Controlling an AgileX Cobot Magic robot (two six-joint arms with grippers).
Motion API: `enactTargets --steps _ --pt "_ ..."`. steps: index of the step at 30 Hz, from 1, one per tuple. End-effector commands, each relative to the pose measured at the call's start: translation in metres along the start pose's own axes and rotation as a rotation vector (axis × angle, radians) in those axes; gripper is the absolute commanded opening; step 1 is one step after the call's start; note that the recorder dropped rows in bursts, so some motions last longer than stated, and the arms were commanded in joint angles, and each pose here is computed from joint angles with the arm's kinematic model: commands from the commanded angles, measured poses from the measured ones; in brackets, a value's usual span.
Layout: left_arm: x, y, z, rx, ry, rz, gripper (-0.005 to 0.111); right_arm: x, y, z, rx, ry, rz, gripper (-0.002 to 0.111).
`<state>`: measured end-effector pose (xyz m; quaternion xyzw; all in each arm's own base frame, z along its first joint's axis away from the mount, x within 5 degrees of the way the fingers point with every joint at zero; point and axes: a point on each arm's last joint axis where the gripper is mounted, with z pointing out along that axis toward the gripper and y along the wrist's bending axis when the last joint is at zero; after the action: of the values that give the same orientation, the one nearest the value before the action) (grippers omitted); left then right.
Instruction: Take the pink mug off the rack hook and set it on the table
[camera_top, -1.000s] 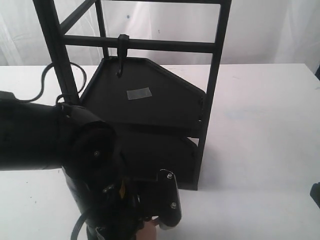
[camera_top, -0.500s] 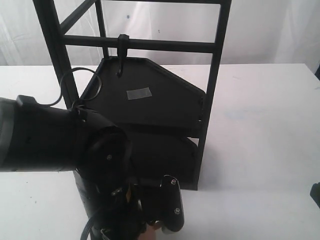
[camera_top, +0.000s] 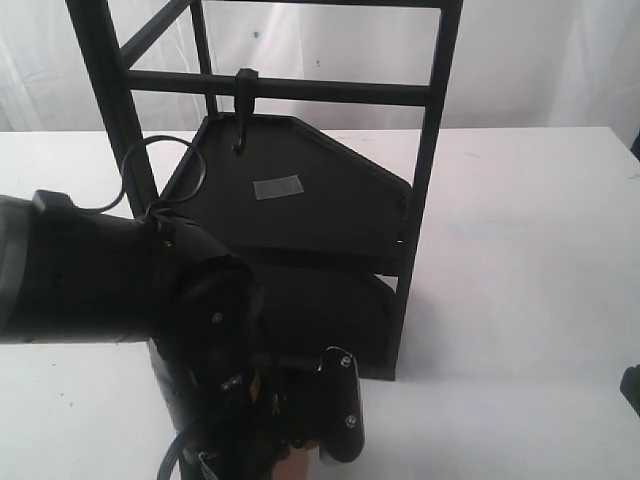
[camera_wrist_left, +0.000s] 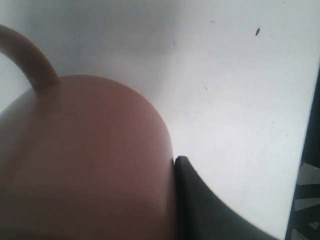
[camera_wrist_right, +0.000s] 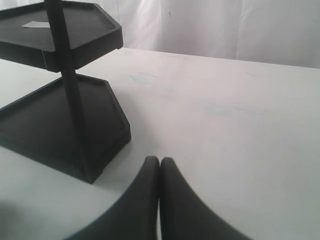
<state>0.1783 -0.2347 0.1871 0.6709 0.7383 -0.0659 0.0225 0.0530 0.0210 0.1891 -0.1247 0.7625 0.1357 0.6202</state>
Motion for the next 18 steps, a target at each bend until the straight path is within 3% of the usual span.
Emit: enactTargets --steps 1,18 --pt "-0.002 -0.001 -0.001 -0.002 -0.007 0.001 0.000 0.000 0.000 0.000 0.008 -0.009 0.006 0.000" --pt "-0.005 0.003 0.009 -0.006 -0.006 -0.007 0.000 0.000 0.000 0.000 0.008 -0.009 0.006 0.000"
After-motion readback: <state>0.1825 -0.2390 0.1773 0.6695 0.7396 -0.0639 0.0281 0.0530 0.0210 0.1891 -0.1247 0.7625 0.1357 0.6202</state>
